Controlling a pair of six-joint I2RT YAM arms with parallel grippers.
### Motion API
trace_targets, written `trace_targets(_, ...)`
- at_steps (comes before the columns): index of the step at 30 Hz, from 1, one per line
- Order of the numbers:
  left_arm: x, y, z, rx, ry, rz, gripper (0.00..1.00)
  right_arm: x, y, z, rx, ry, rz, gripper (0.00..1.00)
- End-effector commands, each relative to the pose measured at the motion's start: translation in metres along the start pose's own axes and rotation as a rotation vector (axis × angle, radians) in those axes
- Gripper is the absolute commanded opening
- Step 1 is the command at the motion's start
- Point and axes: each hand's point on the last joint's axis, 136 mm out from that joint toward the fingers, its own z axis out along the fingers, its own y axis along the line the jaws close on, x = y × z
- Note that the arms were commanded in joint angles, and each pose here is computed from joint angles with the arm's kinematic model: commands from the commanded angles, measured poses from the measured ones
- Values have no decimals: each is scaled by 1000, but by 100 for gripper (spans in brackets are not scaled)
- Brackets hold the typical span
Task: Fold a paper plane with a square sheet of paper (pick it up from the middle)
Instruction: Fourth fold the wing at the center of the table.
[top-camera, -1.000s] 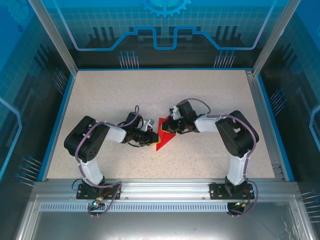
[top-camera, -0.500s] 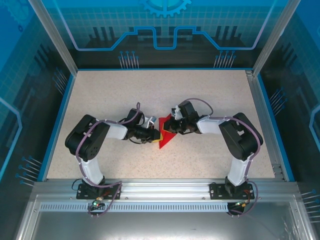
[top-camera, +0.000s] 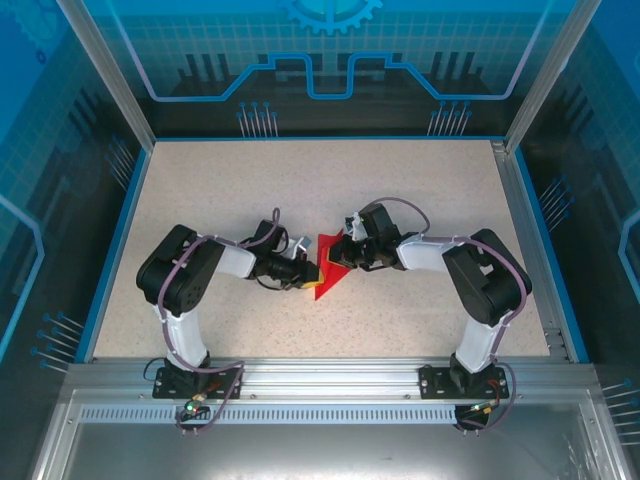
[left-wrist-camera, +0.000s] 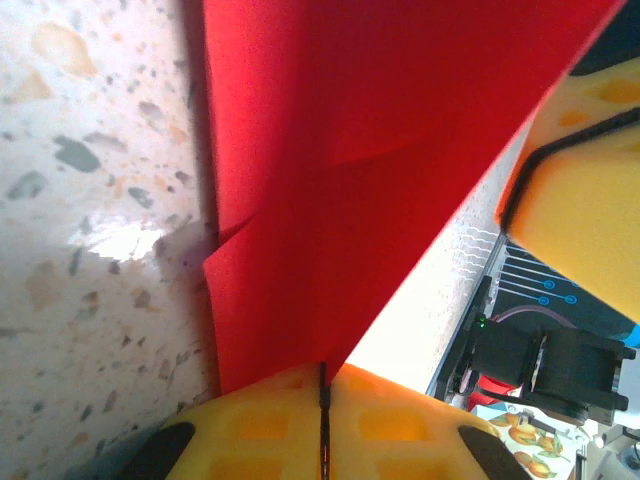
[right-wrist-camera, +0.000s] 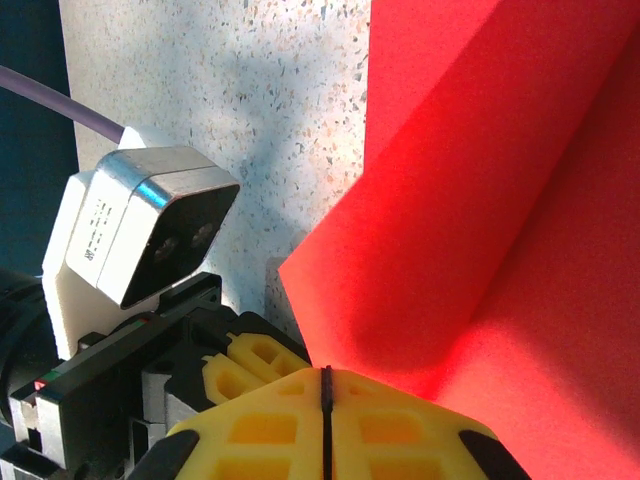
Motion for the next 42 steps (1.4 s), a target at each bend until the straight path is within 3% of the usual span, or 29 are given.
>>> trace_targets(1, -3, -1, -3, 34, 7, -8, 10, 5, 12, 6, -34, 28, -28, 8)
trace_targets(8, -4, -3, -4, 43, 9, -12, 10, 3, 24, 18, -90, 46, -28, 8)
trace_targets(14, -5, -3, -5, 43, 6, -12, 11, -2, 10, 25, -48, 34, 2, 8)
trace_targets(21, -1, -2, -9, 17, 0, -9, 25, -4, -1, 26, -27, 26, 18, 8)
trace_targets(27, 2, -1, -11, -12, -12, 1, 31, -5, 1, 27, -35, 29, 16, 8)
trace_targets(42, 10, -3, -10, -230, -63, 124, 37, -6, -1, 26, -34, 30, 18, 8)
